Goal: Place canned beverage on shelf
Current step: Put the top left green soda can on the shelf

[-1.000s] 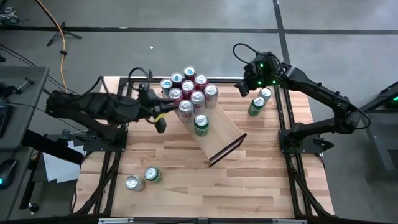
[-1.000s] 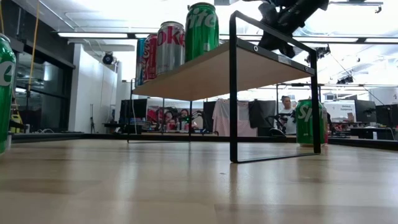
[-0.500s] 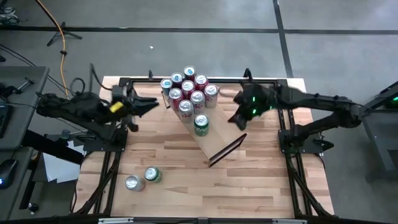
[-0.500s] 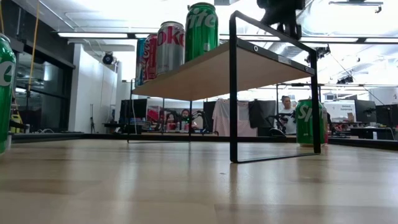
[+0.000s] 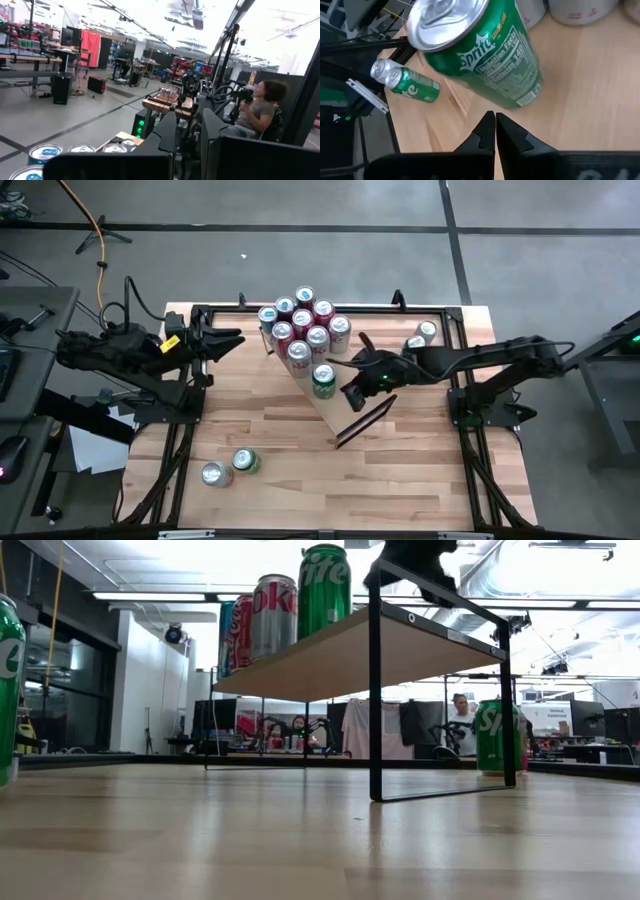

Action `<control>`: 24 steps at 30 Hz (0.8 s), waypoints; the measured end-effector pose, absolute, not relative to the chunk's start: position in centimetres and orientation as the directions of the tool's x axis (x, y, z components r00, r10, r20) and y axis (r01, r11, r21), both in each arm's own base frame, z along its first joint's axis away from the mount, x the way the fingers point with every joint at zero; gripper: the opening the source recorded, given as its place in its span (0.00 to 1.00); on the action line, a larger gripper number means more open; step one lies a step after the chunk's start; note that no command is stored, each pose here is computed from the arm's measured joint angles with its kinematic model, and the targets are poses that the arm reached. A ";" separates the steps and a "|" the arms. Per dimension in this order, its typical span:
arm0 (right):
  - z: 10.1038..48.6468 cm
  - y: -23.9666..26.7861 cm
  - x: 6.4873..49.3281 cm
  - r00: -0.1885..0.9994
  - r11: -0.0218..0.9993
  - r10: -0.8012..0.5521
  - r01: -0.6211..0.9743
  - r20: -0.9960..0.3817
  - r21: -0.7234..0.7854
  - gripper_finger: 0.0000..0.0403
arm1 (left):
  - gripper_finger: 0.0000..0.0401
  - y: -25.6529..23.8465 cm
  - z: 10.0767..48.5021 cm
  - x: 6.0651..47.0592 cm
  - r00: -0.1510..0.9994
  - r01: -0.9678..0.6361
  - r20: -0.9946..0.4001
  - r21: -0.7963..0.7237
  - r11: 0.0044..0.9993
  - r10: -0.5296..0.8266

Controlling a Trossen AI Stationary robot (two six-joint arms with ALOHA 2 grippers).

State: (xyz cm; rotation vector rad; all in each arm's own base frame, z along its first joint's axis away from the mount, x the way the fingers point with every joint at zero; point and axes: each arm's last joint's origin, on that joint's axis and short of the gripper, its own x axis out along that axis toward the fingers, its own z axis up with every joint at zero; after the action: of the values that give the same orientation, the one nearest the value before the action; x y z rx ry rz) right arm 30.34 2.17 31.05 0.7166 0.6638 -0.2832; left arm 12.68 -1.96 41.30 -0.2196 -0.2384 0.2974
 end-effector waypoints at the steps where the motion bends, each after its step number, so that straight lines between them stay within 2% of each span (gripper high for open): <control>1: 30.8 2.2 30.5 0.759 0.729 -0.019 0.456 -0.651 0.510 0.00 | 0.00 -2.0 41.3 12.7 0.929 -0.262 0.197 -0.247 0.933 0.313; 24: 29.7 0.9 33.3 0.817 0.748 -0.041 0.407 -0.575 0.525 0.00 | 0.00 -1.9 41.1 12.8 0.920 -0.303 0.174 -0.252 0.919 0.351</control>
State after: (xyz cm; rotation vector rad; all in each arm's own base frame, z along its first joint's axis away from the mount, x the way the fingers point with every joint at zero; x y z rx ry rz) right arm 33.35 0.93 29.70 0.6893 0.5709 -0.2598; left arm 12.83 -1.91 41.06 -0.2233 -0.2187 0.3392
